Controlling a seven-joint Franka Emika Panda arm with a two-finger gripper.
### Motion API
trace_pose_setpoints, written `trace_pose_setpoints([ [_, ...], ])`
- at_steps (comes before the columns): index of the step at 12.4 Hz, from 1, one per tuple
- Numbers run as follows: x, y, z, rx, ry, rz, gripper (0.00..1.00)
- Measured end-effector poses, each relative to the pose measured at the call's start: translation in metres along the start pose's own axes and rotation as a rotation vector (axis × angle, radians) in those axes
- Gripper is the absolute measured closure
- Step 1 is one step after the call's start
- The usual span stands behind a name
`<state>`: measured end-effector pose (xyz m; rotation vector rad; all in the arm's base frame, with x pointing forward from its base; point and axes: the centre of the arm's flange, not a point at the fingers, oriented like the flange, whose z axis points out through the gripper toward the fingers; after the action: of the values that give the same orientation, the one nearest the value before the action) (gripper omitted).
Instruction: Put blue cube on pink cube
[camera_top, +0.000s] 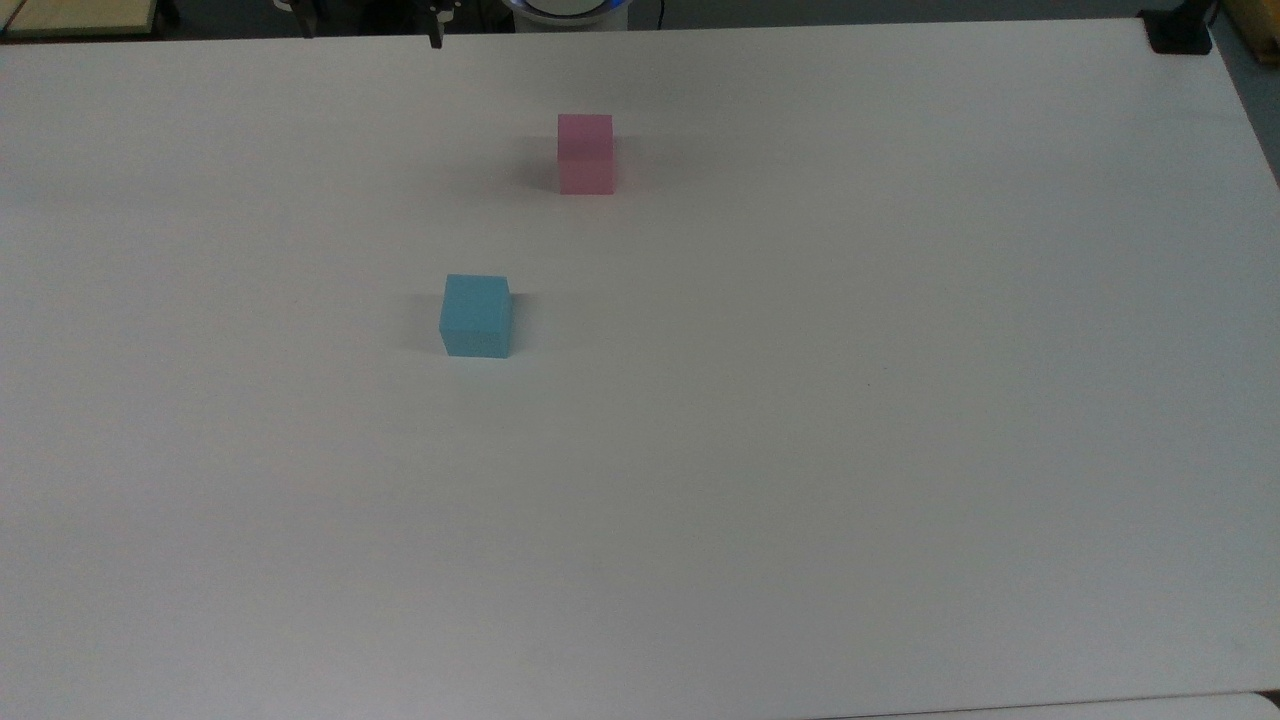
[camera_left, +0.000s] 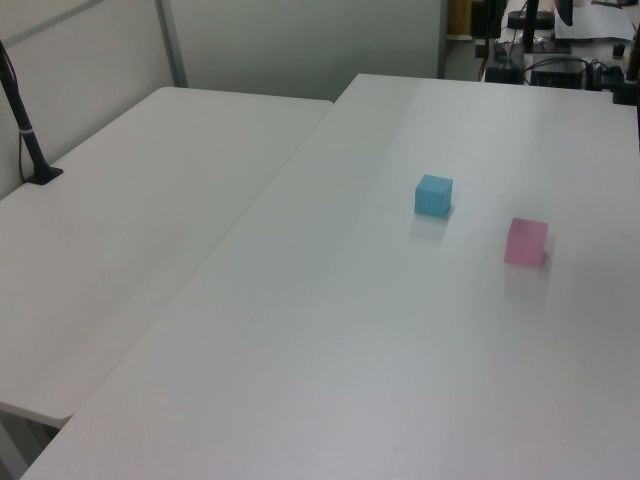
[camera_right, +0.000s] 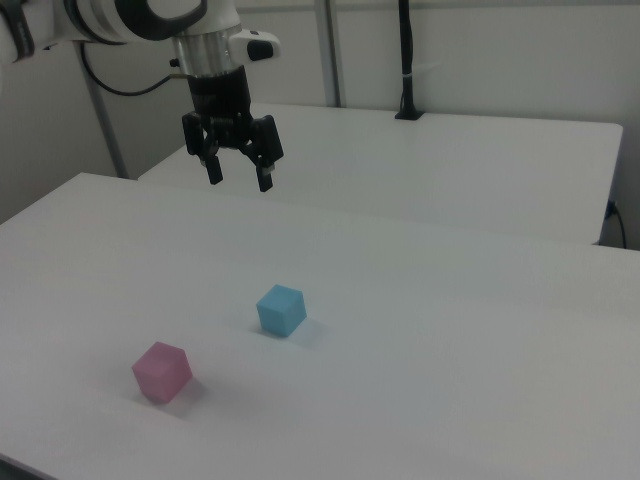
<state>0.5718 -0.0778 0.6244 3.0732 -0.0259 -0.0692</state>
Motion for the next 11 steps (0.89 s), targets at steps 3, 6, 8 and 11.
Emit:
trace_pose_setpoints([
  [3, -0.0007, 0.0012, -0.0010, 0.000, 0.002, 0.002, 0.00],
  [6, -0.0017, 0.0050, -0.0016, 0.000, 0.003, 0.009, 0.00],
  [8, -0.0025, 0.0083, -0.0020, 0.000, 0.004, 0.015, 0.00],
  [11, -0.0027, 0.0086, -0.0023, 0.000, 0.004, 0.015, 0.00],
])
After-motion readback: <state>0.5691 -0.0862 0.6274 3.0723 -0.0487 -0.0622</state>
